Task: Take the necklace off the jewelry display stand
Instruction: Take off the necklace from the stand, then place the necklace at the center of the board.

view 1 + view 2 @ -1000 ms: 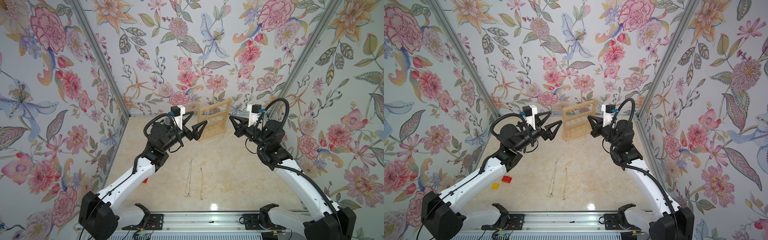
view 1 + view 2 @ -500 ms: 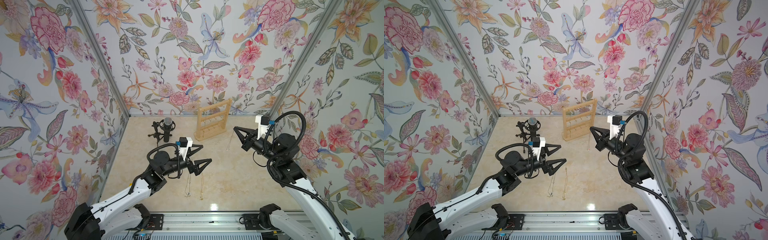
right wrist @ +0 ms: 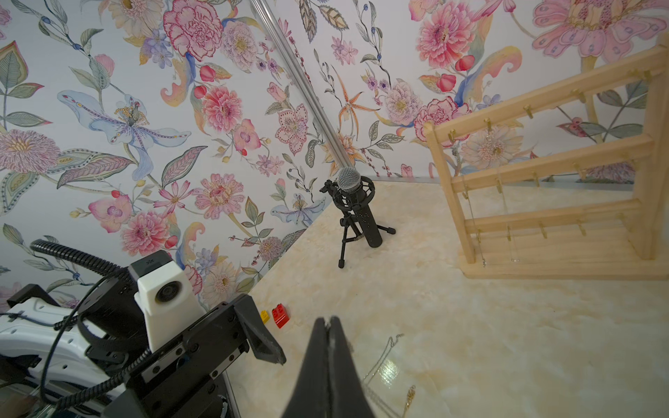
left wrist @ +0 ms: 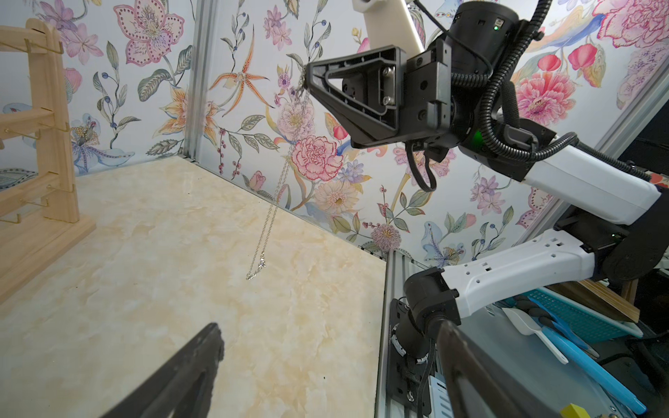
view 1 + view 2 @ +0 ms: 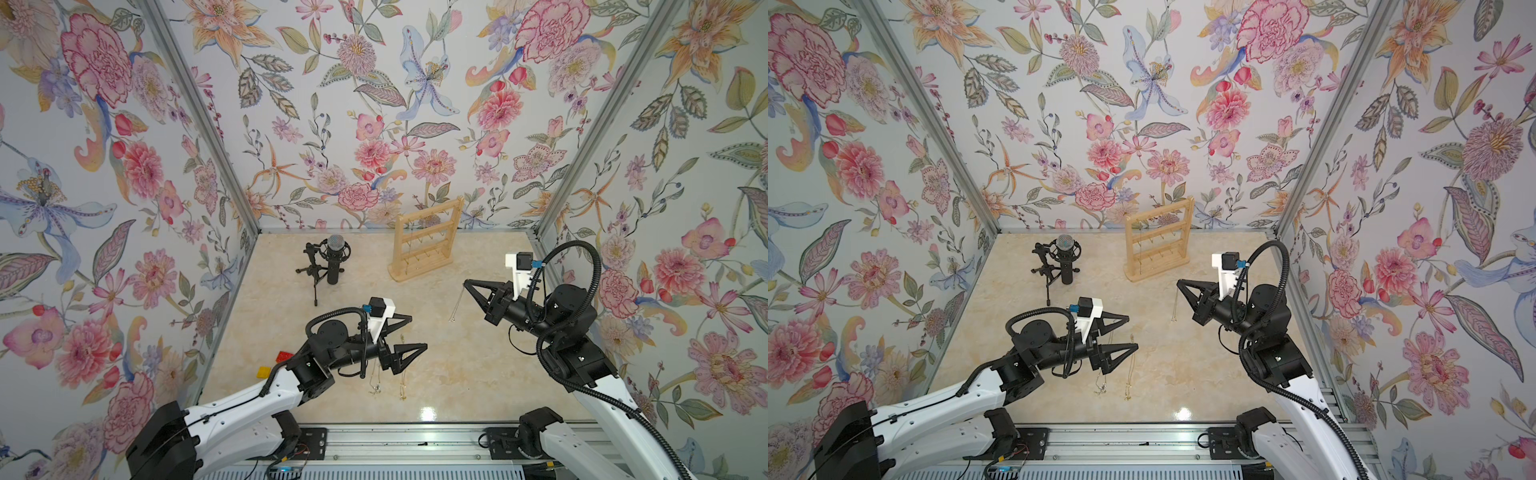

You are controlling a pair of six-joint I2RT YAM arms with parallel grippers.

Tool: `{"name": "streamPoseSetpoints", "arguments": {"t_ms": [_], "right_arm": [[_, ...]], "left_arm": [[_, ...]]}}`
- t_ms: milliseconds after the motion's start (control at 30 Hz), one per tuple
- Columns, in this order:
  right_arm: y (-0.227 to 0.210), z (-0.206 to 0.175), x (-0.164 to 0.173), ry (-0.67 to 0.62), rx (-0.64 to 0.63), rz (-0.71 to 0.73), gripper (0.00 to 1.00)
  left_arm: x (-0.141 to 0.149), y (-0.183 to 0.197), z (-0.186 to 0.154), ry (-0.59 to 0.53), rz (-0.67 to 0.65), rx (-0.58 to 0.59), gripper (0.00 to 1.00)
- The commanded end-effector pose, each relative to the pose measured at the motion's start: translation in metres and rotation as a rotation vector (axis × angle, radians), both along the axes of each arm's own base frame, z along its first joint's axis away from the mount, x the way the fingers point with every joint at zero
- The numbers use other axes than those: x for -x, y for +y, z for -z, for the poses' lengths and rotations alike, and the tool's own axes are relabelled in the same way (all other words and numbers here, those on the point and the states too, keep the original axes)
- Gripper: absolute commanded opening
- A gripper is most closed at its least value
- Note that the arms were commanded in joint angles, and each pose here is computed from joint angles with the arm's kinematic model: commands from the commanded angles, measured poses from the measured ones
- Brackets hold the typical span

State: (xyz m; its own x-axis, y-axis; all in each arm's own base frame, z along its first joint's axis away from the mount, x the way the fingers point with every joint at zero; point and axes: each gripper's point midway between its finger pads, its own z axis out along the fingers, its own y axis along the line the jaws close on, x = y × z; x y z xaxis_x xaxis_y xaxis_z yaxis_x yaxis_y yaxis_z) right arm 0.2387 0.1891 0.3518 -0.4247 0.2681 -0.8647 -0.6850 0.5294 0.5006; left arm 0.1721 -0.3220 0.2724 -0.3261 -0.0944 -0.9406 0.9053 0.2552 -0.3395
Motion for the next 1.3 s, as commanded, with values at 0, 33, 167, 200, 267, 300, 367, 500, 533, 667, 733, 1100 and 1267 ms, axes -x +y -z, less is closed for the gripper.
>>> {"name": "streamPoseSetpoints", "arguments": {"t_ms": [0, 33, 167, 200, 267, 300, 367, 500, 533, 667, 733, 1100, 1267], "right_arm": [[0.005, 0.015, 0.011, 0.07, -0.003, -0.047, 0.0], [0.005, 0.016, 0.013, 0.074, -0.003, -0.052, 0.0], [0.005, 0.021, 0.017, 0.089, 0.001, -0.059, 0.0], [0.005, 0.022, 0.018, 0.093, -0.001, -0.058, 0.0], [0.005, 0.026, 0.019, 0.102, 0.001, -0.063, 0.0], [0.006, 0.027, 0.019, 0.109, 0.0, -0.066, 0.0], [0.006, 0.029, 0.02, 0.117, -0.001, -0.068, 0.0], [0.006, 0.031, 0.021, 0.124, -0.005, -0.068, 0.0], [0.006, 0.032, 0.022, 0.126, -0.005, -0.067, 0.0], [0.005, 0.036, 0.024, 0.137, -0.007, -0.064, 0.0], [0.005, 0.038, 0.025, 0.143, -0.009, -0.064, 0.0], [0.001, 0.039, 0.032, 0.151, -0.025, -0.057, 0.0], [0.001, 0.039, 0.033, 0.149, -0.02, -0.056, 0.0]], "left_arm": [[-0.008, -0.011, 0.0, -0.043, -0.015, -0.036, 0.92], [-0.011, -0.014, 0.002, -0.048, -0.015, -0.042, 0.91], [-0.018, -0.029, 0.011, -0.048, 0.005, -0.052, 0.89], [-0.02, -0.033, 0.013, -0.047, 0.015, -0.05, 0.88], [-0.024, -0.042, 0.019, -0.038, 0.033, -0.058, 0.85], [-0.026, -0.047, 0.02, -0.033, 0.038, -0.062, 0.83], [-0.031, -0.055, 0.025, -0.024, 0.047, -0.072, 0.81], [-0.038, -0.07, 0.035, -0.014, 0.072, -0.1, 0.75], [-0.039, -0.073, 0.036, -0.013, 0.08, -0.101, 0.74], [-0.04, -0.085, 0.041, -0.003, 0.118, -0.093, 0.7], [-0.039, -0.089, 0.045, 0.009, 0.143, -0.088, 0.68], [-0.034, -0.111, 0.069, 0.032, 0.215, -0.132, 0.57], [-0.034, -0.12, 0.071, 0.027, 0.228, -0.14, 0.47]]}}
